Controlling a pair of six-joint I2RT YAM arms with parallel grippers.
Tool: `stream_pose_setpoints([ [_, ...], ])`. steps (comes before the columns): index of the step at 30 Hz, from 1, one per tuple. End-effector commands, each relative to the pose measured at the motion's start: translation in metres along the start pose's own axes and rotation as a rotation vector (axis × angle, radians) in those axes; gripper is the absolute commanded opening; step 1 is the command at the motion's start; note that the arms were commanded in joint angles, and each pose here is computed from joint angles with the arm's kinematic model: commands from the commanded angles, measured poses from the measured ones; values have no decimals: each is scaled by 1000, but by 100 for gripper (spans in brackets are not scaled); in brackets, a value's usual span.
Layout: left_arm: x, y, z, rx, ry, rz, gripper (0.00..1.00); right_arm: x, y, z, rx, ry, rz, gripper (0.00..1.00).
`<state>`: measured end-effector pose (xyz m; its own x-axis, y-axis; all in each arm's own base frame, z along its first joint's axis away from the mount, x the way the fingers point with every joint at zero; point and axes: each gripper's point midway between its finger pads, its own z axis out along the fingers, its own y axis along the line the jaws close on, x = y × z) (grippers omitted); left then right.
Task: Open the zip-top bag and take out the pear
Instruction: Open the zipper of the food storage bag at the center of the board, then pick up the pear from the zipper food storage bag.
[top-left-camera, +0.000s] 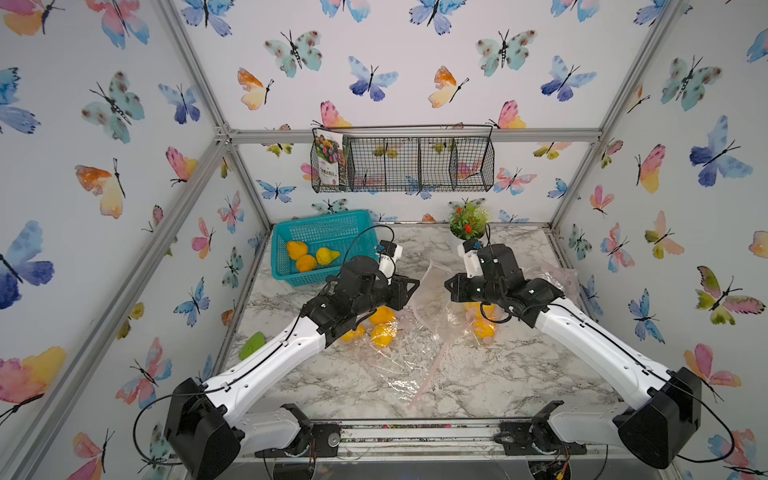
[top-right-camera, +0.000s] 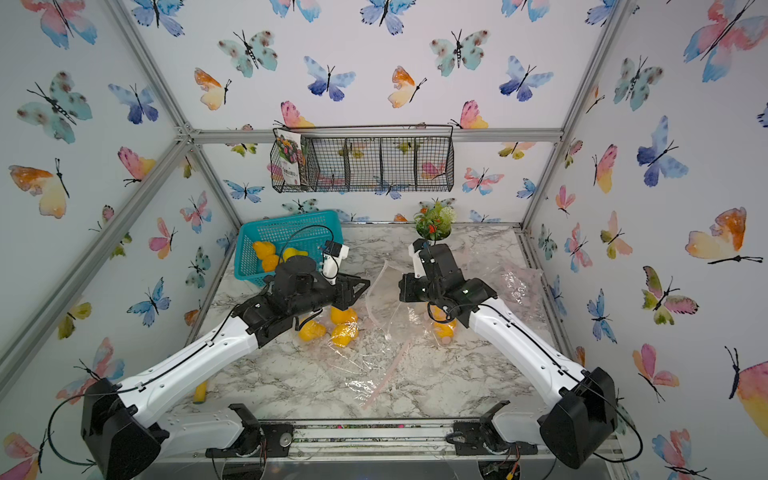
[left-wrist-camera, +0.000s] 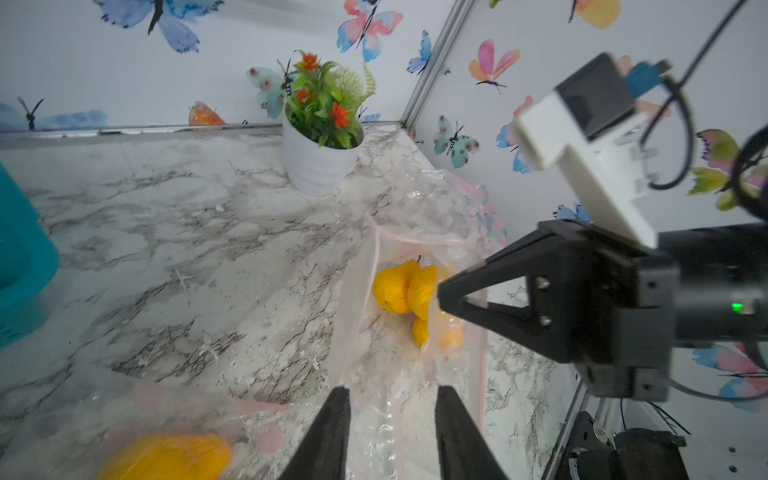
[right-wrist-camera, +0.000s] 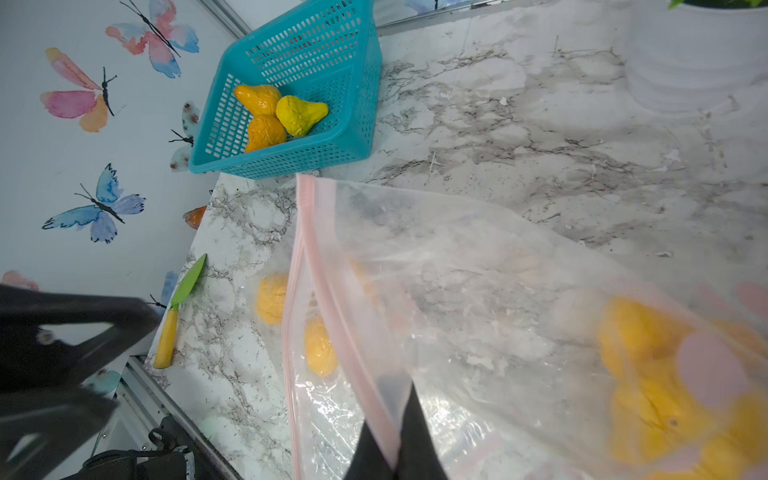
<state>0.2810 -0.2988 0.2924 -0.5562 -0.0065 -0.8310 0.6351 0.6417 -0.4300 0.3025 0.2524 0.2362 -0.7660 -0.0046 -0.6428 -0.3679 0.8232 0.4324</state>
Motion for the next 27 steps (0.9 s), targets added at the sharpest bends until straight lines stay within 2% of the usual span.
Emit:
stream_pose_setpoints([
  [1,19,-21,8,125,100,-47,26,-10,18,-2,-39,-16,-30,2],
  [3,23,-28,18,148,111,-86,20,-13,23,-4,-47,-19,-33,3],
  [7,40,-21,43,113,122,-161,9,-18,32,-9,-60,-27,-36,2],
  [10,55,-15,59,106,138,-205,7,-18,38,-11,-78,-27,-26,2],
  [14,64,-8,74,95,153,-223,9,-16,48,-10,-125,-17,4,2],
  [19,88,1,94,79,214,-221,23,-15,65,-8,-194,-10,22,2],
  [22,108,17,108,40,257,-215,27,-15,71,-9,-229,-10,28,4],
  [24,122,25,120,46,301,-217,28,-15,72,-8,-234,-8,23,8],
  [27,134,32,130,39,339,-214,28,-13,59,-8,-161,-11,10,30],
])
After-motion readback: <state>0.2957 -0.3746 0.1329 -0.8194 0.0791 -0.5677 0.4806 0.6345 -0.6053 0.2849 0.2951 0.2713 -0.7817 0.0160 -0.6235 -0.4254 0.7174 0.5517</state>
